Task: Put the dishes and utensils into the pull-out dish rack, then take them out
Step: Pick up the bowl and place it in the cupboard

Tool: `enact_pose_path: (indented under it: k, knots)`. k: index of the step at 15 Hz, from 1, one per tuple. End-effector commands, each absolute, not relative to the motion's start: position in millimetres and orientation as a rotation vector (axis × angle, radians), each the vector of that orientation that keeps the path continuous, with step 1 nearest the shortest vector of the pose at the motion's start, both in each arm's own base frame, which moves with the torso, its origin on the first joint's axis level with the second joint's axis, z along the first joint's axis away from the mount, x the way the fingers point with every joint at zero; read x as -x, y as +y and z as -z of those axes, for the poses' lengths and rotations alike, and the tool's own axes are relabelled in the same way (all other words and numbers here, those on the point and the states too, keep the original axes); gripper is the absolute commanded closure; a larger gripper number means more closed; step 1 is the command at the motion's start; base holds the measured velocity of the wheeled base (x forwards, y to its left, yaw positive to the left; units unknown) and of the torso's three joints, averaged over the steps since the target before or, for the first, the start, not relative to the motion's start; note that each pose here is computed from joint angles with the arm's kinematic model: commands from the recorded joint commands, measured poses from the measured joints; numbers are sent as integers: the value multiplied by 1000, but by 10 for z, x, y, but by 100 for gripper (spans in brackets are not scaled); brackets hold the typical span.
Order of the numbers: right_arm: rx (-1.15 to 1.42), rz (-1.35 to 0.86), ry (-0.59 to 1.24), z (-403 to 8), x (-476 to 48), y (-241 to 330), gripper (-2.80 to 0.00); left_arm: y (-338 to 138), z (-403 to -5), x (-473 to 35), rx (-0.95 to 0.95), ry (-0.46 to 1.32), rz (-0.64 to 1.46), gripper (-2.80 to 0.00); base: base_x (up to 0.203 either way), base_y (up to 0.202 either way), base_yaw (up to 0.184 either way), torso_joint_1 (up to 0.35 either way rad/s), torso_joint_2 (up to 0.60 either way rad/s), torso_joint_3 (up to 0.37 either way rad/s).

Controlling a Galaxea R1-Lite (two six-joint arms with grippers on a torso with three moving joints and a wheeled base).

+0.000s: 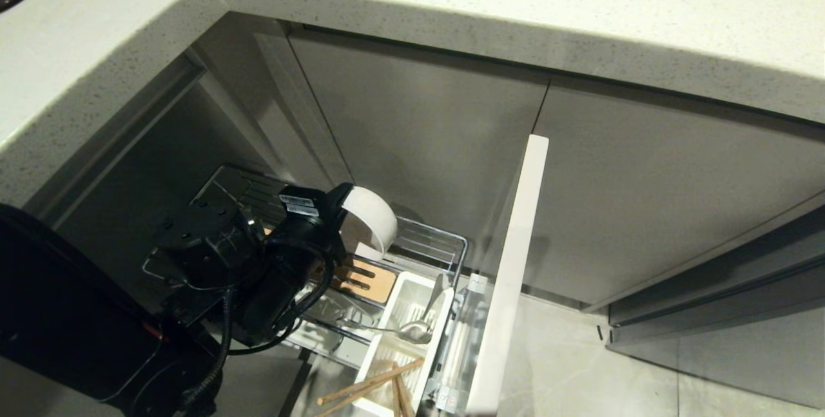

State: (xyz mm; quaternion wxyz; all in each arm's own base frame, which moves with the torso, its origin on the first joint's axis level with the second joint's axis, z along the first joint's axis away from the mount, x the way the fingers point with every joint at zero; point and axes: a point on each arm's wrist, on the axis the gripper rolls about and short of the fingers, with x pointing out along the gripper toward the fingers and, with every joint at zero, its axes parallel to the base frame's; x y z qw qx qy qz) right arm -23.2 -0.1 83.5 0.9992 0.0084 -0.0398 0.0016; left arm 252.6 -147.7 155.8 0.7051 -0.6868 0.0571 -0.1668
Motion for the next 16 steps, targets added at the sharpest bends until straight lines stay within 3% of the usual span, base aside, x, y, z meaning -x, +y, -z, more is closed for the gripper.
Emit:
enact_pose_path:
  k: [1,9,15,16]
  knots:
    - [-17,-4,-54,-764,210,-1,0,-1464,-1618,-2500,1542,108,388,-280,0,0,0,0,0,0]
    - [-17,-4,-54,-764,210,-1,0,-1362,-1909,-2215,1504,185,346,-280,0,0,0,0,0,0]
    - [-17,-4,-54,-764,210,-1,0,-1183,-2509,-1633,1414,365,251,-280,0,0,0,0,0,0]
    - [-17,-4,-54,-764,210,-1,0,-1201,-2594,-1561,1414,353,266,0,0,0,0,0,0,0]
